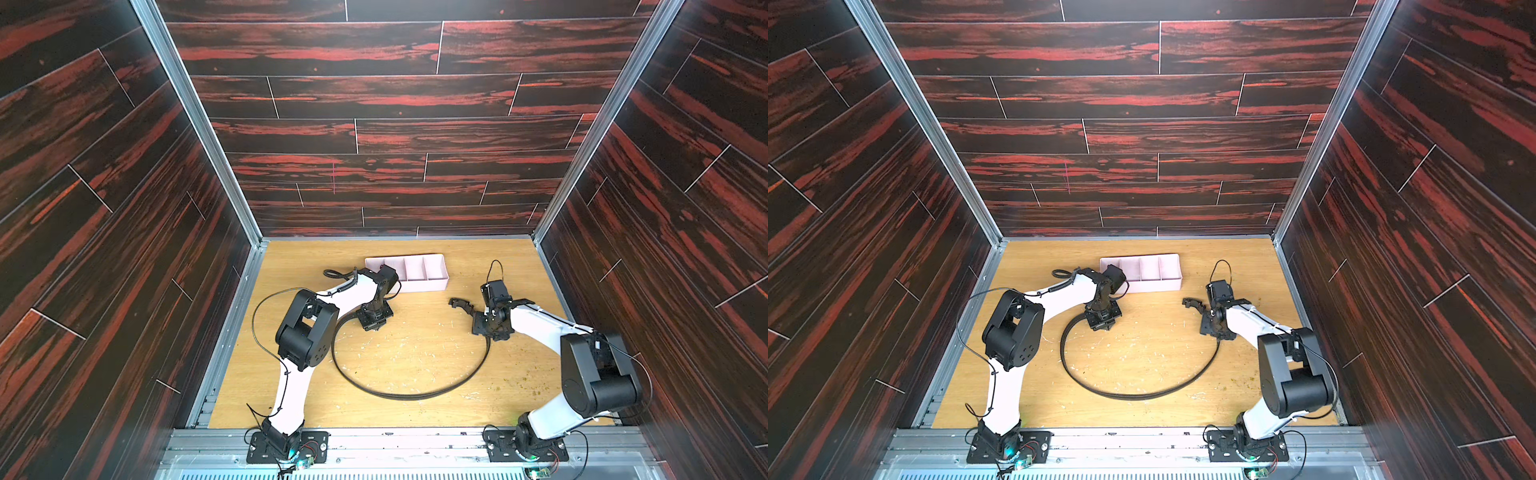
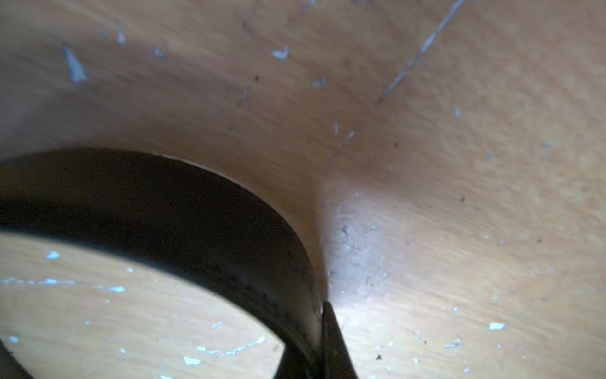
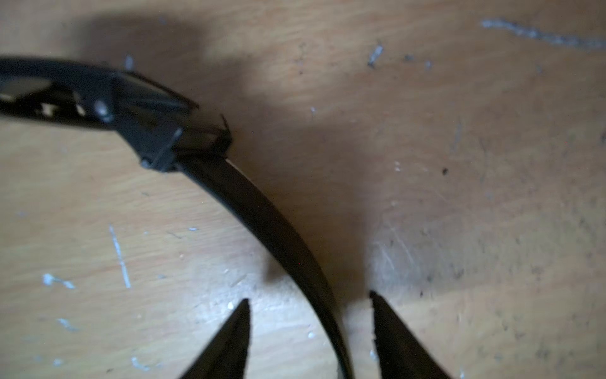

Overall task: Place the belts into the storage roll
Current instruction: Roll the belt at the center of the board.

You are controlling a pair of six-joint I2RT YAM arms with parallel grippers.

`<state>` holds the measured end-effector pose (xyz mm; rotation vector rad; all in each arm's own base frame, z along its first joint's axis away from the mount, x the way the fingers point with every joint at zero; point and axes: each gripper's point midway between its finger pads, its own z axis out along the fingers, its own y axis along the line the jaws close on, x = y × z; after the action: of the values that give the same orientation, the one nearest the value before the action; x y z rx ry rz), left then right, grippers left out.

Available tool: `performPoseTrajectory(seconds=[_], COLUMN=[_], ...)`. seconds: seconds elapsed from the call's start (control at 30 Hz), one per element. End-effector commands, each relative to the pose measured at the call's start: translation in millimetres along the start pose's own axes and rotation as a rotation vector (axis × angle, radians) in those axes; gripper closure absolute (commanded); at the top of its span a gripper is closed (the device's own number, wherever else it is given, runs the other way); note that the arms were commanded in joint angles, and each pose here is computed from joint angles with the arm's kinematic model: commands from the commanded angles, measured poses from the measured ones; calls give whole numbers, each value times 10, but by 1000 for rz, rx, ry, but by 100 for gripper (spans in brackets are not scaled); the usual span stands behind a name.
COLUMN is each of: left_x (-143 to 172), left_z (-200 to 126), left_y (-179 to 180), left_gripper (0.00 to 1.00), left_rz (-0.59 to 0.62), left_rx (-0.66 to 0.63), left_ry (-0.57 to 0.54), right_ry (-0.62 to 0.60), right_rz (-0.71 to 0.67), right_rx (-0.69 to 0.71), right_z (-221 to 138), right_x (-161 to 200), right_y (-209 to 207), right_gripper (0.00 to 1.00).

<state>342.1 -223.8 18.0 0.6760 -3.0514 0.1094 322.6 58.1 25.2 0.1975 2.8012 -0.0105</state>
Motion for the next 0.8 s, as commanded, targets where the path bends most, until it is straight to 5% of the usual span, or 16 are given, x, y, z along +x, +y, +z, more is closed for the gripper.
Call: performPoseTrajectory(seconds=[0.0, 0.23, 0.57, 0.77], left_x=[82, 388, 833, 924], left_z=[-127, -217, -132, -52], left_y=[57, -61, -217, -251], left_gripper=[100, 100, 100, 100], left_rz=[86, 255, 296, 315], left_rx=[-33, -66, -11, 6], left_ry=[1, -18, 9, 58], right_ry=[-54, -166, -255, -236], right_rz=[-48, -227, -518, -536], right_rx=[14, -22, -250, -215], right_z=[-10, -143, -320, -264], right_x=[-183, -382, -322, -350], right_y=[5, 382, 1321, 1339], right_gripper=[51, 76, 78, 77])
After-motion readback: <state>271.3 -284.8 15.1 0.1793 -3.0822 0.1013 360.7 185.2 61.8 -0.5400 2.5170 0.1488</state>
